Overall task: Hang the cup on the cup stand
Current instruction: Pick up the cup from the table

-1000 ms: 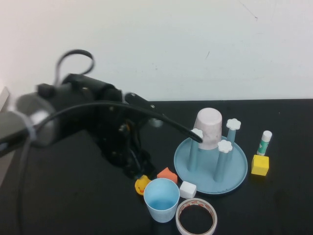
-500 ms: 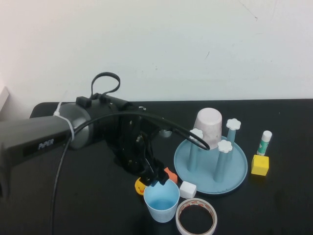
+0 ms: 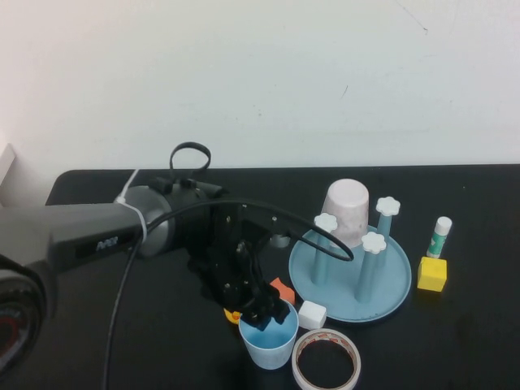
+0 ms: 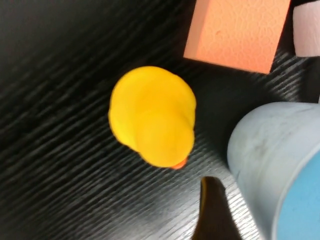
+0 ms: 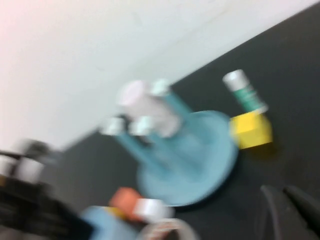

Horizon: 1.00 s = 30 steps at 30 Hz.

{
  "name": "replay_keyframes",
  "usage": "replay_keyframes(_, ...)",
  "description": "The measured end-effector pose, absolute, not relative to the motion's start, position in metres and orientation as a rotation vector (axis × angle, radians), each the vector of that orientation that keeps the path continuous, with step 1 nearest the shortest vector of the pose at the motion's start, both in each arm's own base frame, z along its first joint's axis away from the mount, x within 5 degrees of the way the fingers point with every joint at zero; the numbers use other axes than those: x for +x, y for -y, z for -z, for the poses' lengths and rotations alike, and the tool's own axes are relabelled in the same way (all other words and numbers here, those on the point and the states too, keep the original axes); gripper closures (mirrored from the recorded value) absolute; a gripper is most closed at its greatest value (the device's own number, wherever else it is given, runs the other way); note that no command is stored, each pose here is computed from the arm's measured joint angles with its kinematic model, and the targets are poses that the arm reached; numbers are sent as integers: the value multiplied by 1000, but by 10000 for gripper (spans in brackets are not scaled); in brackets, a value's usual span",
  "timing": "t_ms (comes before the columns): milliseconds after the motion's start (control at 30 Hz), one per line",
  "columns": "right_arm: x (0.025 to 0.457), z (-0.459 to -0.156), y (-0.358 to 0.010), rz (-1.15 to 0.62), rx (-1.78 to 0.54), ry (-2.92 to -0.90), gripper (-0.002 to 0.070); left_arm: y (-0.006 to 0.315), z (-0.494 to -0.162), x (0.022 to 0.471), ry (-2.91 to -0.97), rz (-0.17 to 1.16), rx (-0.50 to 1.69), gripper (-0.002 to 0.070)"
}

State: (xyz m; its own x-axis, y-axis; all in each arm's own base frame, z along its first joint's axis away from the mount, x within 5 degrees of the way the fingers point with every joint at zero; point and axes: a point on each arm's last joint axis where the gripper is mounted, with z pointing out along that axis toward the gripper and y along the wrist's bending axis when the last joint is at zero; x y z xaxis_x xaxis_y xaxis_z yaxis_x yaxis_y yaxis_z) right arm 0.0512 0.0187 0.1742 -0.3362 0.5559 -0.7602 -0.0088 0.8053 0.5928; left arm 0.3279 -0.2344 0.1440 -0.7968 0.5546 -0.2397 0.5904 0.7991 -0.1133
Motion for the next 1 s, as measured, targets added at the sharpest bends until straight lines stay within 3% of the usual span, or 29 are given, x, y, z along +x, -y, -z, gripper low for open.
replay_keyframes(100,51,-177,-23,-745,499,-1805,678,238,-136,326,-2807,272,912,305)
replay_keyframes(233,51,-178,-24,-794,529,-1792,678,243,-125,323,-2828,264,936,380)
replay_keyframes(467,51,-178,-24,-801,533,-1790,678,245,-124,325,-2809,267,930,635)
replay_keyframes(767,48,-175,-32,-824,420,-1862,678,245,-130,325,-2788,266,931,668)
replay_keyframes(1000,47,-187,-40,-918,303,-1762,678,229,-202,307,-2569,305,880,668)
